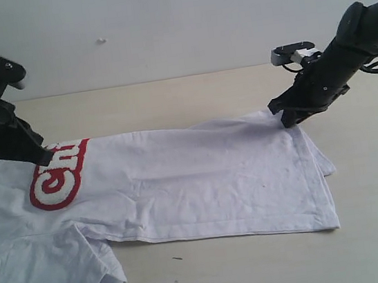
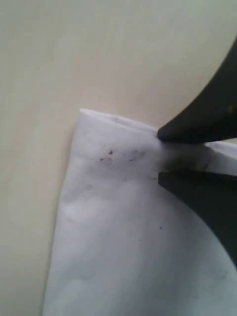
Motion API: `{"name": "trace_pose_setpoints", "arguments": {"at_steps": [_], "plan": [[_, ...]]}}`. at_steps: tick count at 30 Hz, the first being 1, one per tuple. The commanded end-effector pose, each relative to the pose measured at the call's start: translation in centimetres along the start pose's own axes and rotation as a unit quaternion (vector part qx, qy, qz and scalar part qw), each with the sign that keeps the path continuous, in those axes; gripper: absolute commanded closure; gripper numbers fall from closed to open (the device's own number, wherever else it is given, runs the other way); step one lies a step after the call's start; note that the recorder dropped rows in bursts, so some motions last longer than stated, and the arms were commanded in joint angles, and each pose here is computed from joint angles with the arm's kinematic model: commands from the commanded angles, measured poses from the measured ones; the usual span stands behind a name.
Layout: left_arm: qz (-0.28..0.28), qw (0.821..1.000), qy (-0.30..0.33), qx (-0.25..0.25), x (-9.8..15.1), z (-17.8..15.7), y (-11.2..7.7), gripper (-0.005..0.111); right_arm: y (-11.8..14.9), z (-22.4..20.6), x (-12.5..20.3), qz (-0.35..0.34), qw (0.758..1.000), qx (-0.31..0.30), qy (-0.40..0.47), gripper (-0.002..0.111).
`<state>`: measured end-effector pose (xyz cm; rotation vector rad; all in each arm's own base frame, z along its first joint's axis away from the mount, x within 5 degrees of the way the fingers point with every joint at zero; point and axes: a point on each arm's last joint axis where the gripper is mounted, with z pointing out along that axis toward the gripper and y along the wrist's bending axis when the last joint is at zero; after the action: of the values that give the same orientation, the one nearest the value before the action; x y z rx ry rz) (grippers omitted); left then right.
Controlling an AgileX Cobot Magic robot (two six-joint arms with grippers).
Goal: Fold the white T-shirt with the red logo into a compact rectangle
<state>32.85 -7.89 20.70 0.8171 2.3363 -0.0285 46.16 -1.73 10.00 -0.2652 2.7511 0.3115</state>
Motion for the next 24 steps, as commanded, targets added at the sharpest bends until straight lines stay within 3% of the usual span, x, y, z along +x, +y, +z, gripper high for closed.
{"name": "trace_pose_setpoints", "arguments": {"at_steps": [1,7,15,19,24], "plan": [[-0.004,1.000,-0.004,0.000,-0.2,0.0,0.0,0.107,0.2,-0.3,-0.2,-0.002,1.000,-0.009,0.000,0.090],[-0.003,1.000,0.002,0.005,-0.1,0.0,-0.1,0.107,0.5,-1.1,-0.4,-0.004,1.000,-0.014,0.002,0.108],[-0.004,0.999,0.028,0.029,0.4,-0.1,-0.5,0.107,1.3,-3.7,-0.9,-0.010,1.000,-0.026,0.001,0.108],[-0.005,0.999,0.029,0.030,0.4,-0.1,-0.5,0.107,1.6,-5.4,-1.6,-0.014,0.999,-0.017,-0.026,0.099],[-0.003,0.999,0.027,0.028,0.4,-0.1,-0.5,0.107,1.5,-5.2,-1.6,-0.013,0.999,-0.017,-0.026,0.074]]}}
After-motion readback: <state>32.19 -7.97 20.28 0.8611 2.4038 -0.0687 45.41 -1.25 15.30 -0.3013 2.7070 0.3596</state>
